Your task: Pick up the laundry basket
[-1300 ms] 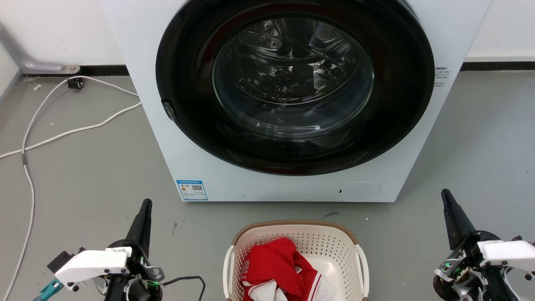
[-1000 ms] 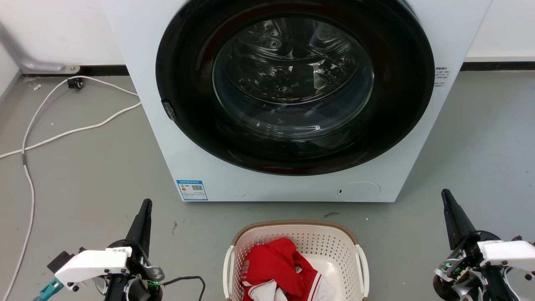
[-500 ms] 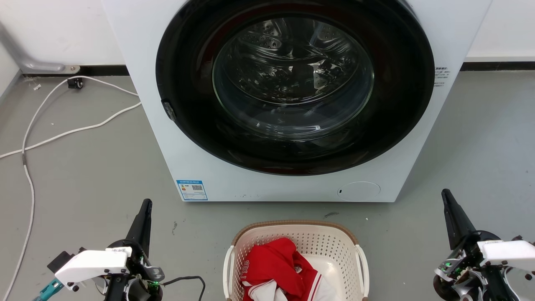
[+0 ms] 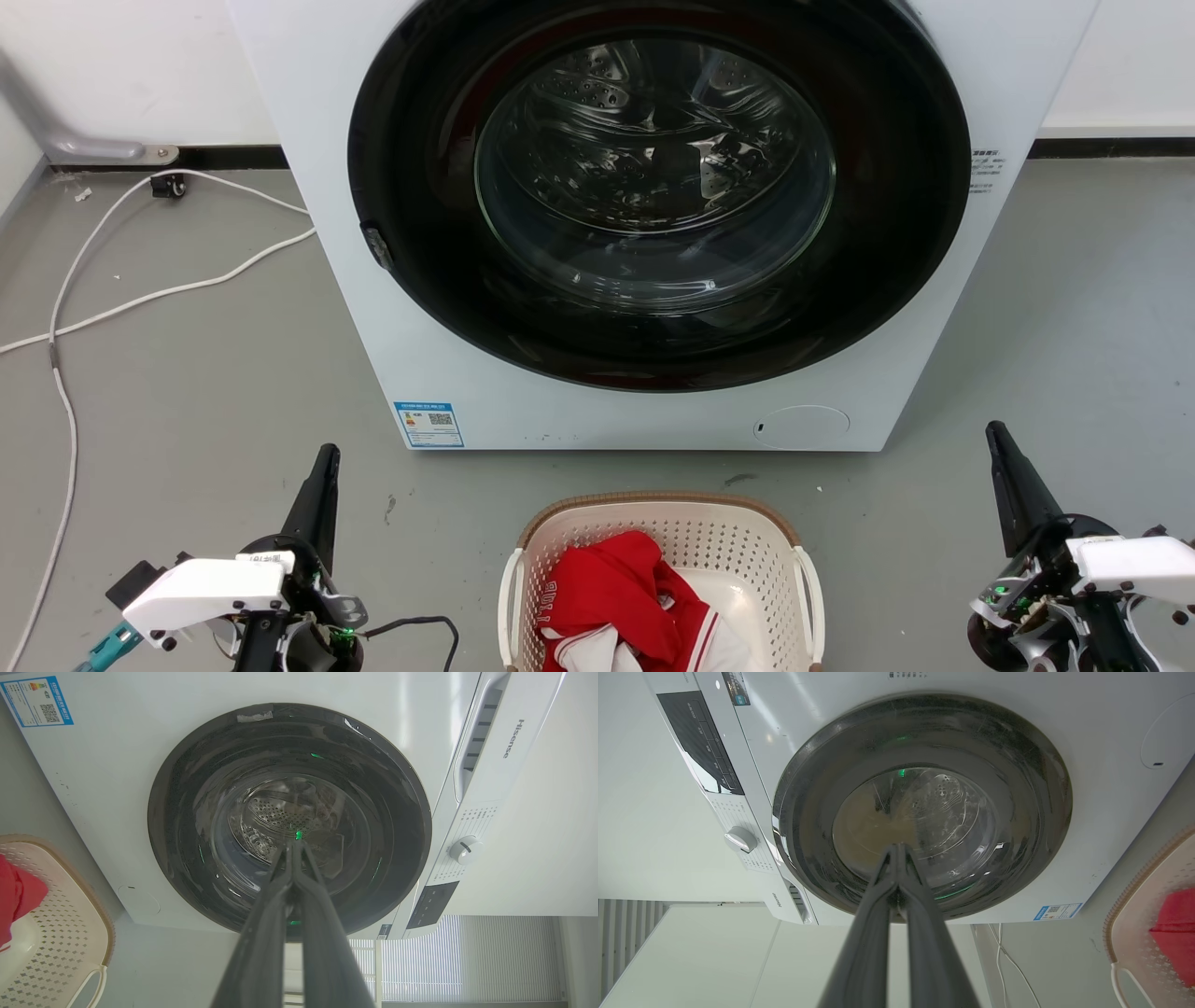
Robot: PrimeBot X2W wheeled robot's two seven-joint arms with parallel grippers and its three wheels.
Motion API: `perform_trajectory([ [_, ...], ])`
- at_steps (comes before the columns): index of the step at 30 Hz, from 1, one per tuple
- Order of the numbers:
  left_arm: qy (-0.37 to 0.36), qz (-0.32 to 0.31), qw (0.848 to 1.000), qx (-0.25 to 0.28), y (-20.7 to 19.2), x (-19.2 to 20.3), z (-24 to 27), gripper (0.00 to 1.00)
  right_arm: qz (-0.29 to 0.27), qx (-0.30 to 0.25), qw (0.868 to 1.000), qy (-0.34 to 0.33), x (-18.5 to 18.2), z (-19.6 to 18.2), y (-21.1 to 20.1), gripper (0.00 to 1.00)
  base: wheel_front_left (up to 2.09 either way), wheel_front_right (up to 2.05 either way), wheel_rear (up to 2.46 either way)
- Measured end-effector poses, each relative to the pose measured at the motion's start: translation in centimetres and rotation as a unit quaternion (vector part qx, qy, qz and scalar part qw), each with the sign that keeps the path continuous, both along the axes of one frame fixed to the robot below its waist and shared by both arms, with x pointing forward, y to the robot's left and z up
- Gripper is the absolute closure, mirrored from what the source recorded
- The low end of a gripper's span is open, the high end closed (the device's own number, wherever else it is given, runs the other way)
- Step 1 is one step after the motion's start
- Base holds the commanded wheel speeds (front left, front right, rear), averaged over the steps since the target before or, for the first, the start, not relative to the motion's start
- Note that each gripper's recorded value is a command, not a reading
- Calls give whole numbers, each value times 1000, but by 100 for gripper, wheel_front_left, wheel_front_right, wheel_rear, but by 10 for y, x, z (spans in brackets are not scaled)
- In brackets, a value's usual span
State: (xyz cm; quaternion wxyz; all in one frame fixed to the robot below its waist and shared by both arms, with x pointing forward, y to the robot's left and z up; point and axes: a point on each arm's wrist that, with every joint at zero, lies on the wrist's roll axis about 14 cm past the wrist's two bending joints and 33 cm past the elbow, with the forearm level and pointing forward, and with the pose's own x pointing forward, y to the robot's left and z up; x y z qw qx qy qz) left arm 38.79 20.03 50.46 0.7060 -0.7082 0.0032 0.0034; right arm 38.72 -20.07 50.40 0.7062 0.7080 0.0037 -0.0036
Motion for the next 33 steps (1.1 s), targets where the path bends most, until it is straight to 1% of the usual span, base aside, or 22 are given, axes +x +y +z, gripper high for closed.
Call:
perform_trajectory([
  [12,0,0,1000,0,0,0,0,100,0,0,1000,0,0,0,0,100,0,0,0],
  [13,5,0,1000,-1,0,-1,-3,0,0,1,1000,5,-1,-3,0,0,0,0,0],
  [18,46,2,999,-5,-2,-15,-31,0,-4,5,999,45,-15,-30,1,0,0,0,0],
  [26,40,12,999,14,-1,-14,-26,0,-13,-17,999,42,-17,-28,0,0,0,0,0],
  [31,40,19,998,34,1,-16,-26,0,-26,-51,998,42,-18,-27,-7,0,0,0,0],
  [33,39,35,996,72,10,-17,-24,0,-31,-113,993,32,-16,-19,-10,0,0,0,0],
])
